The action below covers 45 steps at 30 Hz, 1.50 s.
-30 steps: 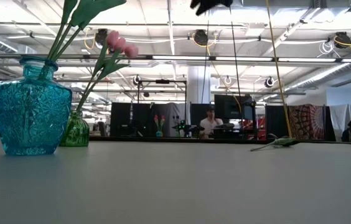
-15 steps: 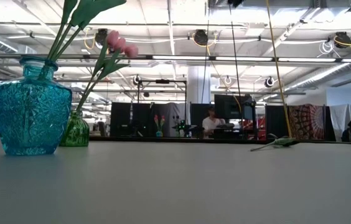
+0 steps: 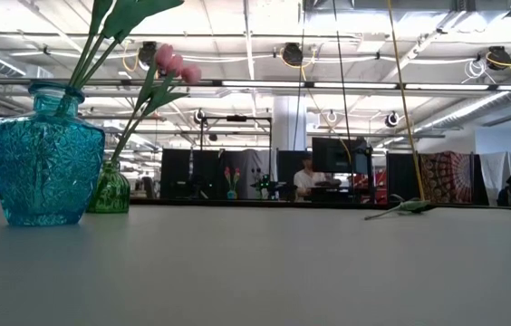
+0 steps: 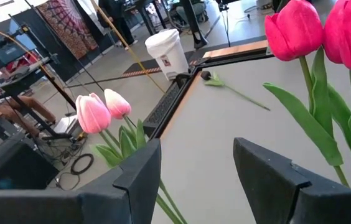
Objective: Sort flowers into vase by color
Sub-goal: Put the black flower into the red vase
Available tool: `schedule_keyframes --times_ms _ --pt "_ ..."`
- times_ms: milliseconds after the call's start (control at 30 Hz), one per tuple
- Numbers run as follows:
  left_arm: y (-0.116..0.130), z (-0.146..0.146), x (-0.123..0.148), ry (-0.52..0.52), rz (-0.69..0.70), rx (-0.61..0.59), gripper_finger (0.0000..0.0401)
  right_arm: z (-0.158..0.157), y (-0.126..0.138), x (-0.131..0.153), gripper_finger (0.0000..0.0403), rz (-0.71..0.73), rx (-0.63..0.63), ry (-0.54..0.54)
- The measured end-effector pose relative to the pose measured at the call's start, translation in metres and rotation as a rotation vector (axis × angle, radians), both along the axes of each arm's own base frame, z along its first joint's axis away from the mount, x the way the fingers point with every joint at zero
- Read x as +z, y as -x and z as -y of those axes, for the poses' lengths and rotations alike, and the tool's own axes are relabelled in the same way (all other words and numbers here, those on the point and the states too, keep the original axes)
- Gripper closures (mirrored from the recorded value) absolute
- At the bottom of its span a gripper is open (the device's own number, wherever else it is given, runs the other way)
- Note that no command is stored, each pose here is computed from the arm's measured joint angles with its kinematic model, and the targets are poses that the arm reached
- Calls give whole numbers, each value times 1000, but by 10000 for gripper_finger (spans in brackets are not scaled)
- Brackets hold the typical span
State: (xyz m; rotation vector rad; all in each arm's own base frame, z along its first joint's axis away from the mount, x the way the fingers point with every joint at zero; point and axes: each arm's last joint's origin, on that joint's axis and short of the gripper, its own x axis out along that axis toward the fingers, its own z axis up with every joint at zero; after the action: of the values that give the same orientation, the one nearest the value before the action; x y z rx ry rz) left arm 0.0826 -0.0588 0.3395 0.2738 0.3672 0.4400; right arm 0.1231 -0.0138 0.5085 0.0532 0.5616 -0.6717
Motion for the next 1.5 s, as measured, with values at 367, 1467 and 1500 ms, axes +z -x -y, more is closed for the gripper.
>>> schedule_keyframes --times_ms 367,1467,1500 --pt "0 1 0 9 8 0 193 0 -2 -106 234 82 84 129" --pt "-2 2 1 15 13 0 193 20 -37 -246 234 395 -286 -72" --pt "-2 2 1 15 13 0 193 21 -39 -248 234 405 -306 -92"
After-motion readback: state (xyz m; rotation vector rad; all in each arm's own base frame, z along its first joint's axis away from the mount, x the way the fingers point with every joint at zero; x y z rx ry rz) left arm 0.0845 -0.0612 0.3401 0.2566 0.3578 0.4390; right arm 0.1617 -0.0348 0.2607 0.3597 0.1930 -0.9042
